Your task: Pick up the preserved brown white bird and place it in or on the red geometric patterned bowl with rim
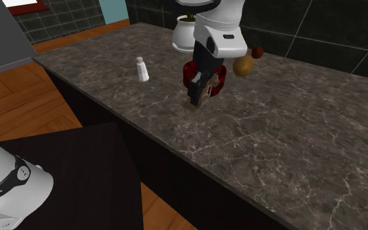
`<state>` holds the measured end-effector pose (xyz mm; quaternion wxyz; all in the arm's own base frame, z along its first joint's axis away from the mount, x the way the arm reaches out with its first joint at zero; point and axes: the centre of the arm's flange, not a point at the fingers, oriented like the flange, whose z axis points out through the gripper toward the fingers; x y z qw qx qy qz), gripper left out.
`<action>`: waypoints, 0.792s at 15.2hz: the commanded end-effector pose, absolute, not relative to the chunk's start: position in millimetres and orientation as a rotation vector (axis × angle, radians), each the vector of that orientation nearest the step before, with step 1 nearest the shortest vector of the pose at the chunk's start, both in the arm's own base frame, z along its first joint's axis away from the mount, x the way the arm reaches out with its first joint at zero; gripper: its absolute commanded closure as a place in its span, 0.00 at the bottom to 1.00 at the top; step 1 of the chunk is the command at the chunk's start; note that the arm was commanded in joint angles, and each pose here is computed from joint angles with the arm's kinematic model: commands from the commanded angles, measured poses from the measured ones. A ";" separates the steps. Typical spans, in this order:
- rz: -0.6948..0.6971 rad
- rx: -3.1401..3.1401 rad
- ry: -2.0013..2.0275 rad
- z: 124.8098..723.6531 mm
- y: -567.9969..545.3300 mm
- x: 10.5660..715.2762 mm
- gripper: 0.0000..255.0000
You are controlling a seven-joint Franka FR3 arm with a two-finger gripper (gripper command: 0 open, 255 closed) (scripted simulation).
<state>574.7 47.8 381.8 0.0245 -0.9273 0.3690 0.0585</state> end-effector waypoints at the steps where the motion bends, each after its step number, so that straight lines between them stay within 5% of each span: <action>1: 0.181 -2.868 1.142 392.0 46.8 574.7 1.00; 12: 0.181 -2.868 1.142 443.2 58.7 580.2 1.00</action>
